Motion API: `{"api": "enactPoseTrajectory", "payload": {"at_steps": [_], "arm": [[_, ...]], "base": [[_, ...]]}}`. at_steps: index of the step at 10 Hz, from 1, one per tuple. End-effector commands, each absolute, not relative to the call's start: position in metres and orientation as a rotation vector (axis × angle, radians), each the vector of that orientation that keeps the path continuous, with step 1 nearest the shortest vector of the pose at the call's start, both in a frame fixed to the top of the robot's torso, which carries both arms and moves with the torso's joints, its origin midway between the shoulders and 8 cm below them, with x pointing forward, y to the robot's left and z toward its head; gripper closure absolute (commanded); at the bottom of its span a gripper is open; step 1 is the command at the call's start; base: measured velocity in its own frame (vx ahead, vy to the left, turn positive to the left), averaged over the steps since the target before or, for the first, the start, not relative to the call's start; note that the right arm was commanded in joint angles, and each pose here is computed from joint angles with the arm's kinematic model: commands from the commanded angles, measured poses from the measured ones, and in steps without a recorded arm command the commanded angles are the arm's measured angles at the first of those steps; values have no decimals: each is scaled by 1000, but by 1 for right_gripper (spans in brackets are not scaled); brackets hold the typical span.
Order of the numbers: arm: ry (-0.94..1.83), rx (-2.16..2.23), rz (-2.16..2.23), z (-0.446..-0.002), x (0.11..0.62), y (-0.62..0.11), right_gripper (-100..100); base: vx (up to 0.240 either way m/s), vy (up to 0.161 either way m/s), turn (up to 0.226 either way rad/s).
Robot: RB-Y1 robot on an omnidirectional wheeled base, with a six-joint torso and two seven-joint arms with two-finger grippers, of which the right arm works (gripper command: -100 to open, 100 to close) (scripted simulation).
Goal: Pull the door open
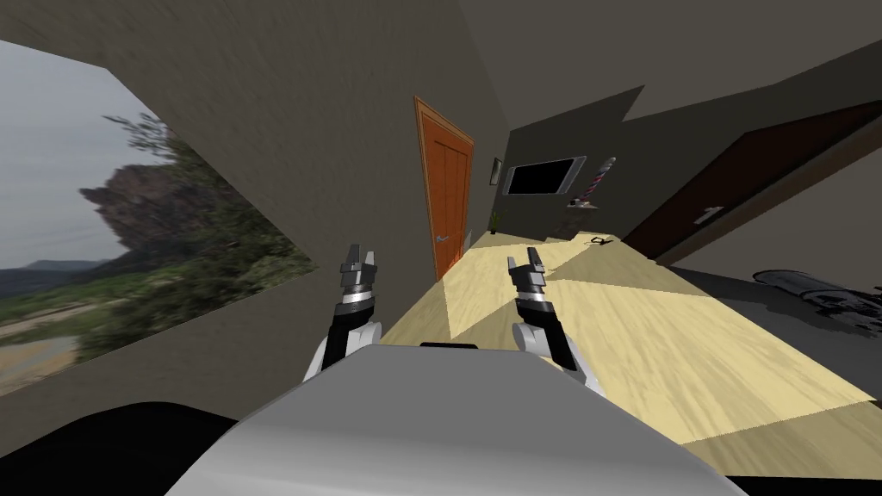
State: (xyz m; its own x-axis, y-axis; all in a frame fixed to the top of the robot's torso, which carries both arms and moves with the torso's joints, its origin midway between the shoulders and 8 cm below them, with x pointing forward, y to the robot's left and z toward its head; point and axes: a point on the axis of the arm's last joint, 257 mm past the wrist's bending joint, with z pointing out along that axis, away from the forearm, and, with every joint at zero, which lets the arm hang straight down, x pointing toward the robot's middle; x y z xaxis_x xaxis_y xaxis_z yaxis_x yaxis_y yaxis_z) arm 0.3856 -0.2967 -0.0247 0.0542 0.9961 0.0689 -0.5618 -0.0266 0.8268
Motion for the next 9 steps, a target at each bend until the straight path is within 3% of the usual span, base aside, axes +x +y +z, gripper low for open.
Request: {"api": "enactPoseTrajectory", "payload": {"at_steps": [1, 9], "arm": [[698, 837, 1418, -34, 391, -296, -100], [758, 892, 1416, -83, 414, -296, -100]], "base": [[90, -31, 126], [95, -49, 142]]}}
